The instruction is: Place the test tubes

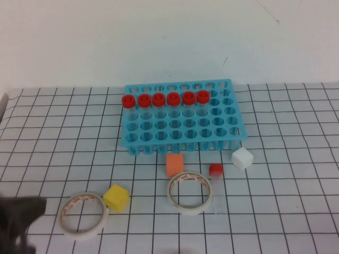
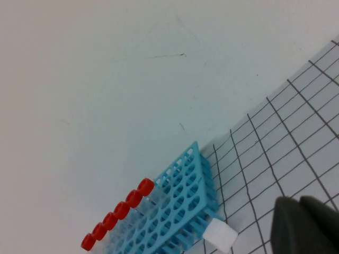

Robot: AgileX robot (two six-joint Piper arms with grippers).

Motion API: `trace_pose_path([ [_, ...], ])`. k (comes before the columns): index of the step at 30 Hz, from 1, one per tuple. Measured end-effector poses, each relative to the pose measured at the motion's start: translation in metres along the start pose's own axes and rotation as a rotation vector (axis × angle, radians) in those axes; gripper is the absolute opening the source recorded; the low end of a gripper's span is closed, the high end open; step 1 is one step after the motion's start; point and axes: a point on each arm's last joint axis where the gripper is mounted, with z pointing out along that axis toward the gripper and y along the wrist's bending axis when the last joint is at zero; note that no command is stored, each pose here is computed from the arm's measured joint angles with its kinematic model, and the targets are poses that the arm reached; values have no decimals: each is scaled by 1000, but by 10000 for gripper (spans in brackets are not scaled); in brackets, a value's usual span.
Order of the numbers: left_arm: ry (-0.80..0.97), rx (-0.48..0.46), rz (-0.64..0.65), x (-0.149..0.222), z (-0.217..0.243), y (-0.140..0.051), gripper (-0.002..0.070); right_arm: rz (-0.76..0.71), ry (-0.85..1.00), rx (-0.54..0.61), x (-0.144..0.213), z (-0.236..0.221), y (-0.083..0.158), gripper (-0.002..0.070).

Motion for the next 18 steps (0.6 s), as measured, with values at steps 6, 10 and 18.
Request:
trace_pose_path([
  [6, 197, 67, 109, -59, 33, 16, -3, 0, -42, 1, -4, 0, 0, -1],
  [10, 315, 114, 217, -85, 64, 3, -3, -8, -10, 0, -1, 0, 0, -1],
  [18, 634, 55, 533, -92, 139, -74, -3, -86, 86, -8, 8, 0, 0, -1],
])
